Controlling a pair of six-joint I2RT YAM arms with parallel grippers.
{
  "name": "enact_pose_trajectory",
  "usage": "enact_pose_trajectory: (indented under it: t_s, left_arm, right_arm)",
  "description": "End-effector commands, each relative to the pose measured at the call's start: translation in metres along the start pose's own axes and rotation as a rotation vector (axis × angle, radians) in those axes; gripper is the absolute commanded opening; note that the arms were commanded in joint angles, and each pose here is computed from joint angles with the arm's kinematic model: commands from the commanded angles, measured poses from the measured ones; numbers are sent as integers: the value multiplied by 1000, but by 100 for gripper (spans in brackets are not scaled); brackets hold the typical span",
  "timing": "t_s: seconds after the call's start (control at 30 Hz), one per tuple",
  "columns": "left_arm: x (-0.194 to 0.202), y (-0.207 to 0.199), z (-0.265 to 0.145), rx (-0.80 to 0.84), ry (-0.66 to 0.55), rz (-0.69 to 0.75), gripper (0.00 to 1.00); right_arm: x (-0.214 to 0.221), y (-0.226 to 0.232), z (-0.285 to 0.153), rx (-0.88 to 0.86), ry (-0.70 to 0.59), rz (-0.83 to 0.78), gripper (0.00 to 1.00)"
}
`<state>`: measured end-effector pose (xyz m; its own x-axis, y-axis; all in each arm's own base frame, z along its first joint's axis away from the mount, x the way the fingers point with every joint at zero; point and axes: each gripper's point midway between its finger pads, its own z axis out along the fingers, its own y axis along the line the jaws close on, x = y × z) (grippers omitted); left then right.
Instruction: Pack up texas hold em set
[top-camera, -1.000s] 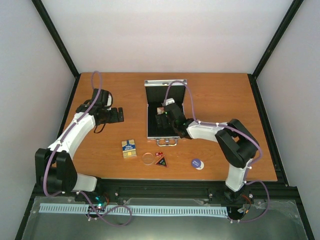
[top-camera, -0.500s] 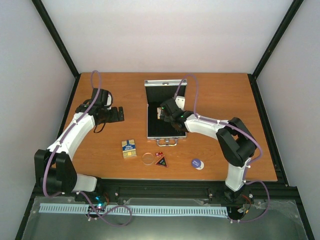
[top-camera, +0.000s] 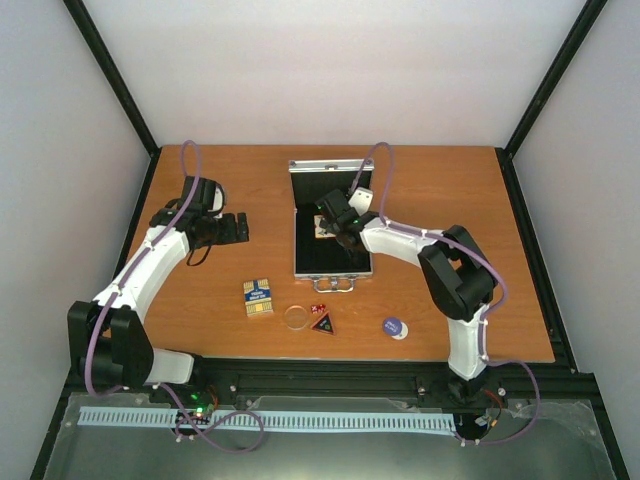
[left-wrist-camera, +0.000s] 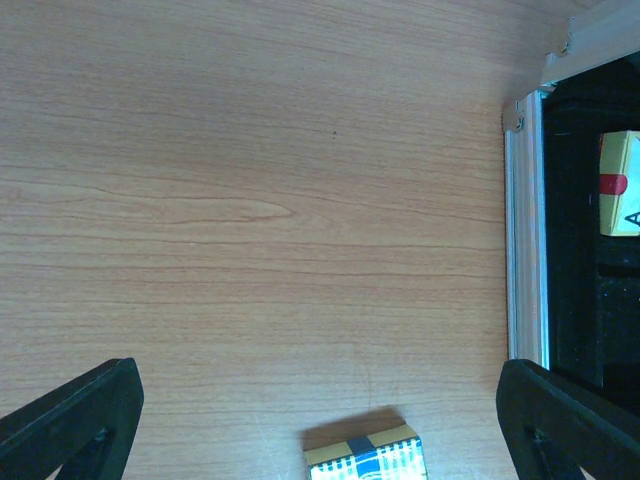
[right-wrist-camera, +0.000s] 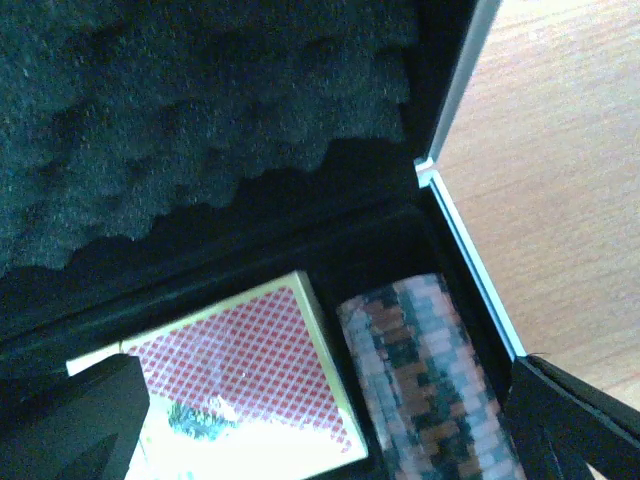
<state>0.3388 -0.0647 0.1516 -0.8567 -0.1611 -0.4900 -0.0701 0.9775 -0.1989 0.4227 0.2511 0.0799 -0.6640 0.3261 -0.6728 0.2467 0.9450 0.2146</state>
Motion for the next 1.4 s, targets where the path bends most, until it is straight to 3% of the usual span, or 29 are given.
enact_pose_trajectory:
  t_s: [0.0, 0.5, 0.73, 0.93, 1.37]
  left_arm:
    - [-14, -9, -10, 34, -53, 3, 100]
    - [-22, -13, -9, 44, -54, 4, 100]
    - [-21, -12, -3, 41, -40, 2, 100]
    - [-21, -13, -3, 41, -39, 4, 100]
    - [-22, -9, -8, 23, -58, 3, 100]
  right_arm:
    - [-14, -14, 9, 95, -58, -45, 100]
    - [-6, -36, 44, 196, -37, -100, 100]
    - [33, -55, 61, 292, 119, -228, 100]
    - [51, -74, 50, 292, 164, -230, 100]
    - [17, -49, 28, 179, 86, -182, 100]
